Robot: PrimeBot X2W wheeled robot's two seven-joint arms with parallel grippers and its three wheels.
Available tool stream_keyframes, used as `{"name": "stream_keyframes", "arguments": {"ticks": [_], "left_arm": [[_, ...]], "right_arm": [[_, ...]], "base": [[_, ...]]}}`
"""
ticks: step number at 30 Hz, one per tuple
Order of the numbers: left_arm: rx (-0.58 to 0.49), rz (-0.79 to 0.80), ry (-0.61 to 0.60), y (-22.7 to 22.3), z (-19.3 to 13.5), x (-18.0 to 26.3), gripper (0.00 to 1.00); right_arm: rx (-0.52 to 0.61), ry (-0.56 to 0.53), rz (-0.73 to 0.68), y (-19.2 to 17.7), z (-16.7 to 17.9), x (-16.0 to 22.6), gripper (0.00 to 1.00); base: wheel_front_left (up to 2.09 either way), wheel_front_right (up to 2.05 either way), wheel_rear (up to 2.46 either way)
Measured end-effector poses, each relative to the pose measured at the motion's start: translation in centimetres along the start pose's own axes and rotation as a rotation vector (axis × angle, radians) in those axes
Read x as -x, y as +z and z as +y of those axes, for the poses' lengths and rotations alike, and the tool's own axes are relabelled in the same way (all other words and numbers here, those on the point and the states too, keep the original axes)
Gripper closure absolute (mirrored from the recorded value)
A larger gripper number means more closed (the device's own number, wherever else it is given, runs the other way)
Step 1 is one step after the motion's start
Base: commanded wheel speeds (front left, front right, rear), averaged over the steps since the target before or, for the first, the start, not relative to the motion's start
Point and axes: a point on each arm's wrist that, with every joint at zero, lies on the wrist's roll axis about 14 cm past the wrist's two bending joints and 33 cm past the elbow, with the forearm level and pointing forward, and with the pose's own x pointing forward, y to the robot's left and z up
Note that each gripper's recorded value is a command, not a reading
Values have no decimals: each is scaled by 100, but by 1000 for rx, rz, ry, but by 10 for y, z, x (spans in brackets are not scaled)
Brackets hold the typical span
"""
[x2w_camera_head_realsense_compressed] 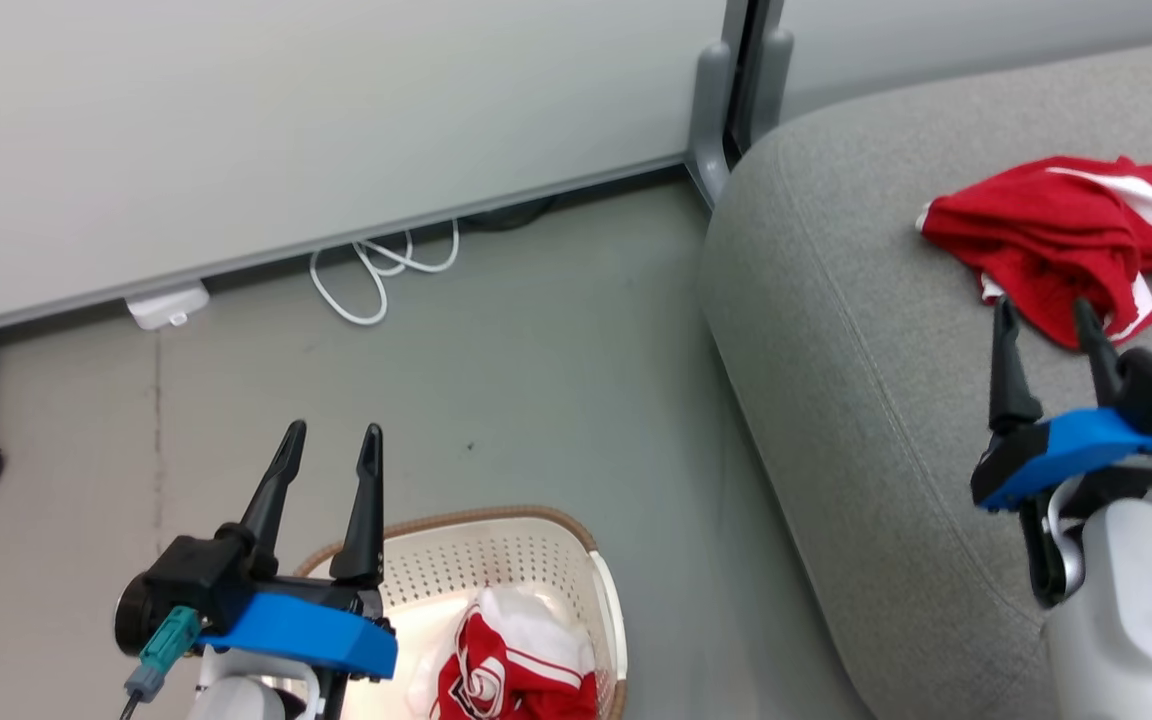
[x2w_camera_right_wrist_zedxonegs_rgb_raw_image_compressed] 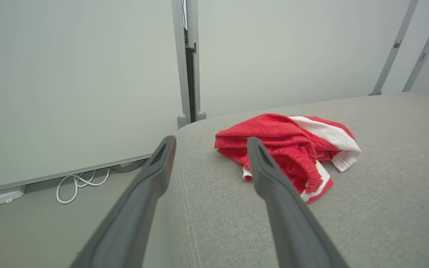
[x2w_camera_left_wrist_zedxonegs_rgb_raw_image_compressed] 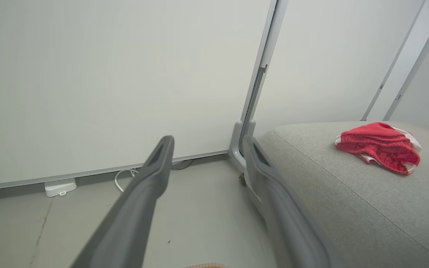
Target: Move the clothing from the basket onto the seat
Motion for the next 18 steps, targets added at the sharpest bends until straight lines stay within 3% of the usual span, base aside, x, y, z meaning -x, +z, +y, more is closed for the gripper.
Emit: {"name": "stream_keyframes", "arguments": {"ticks": [5, 18], "left_arm": [[-22, -14, 68, 8, 14, 22, 0], [-47, -45, 251, 20, 59, 72, 0]], "right_arm": [[-2, 71, -80, 16, 21, 25, 0], [-42, 242, -101, 22, 78, 68, 0]], "base": [[0, 0, 0], [0, 0, 0]]}}
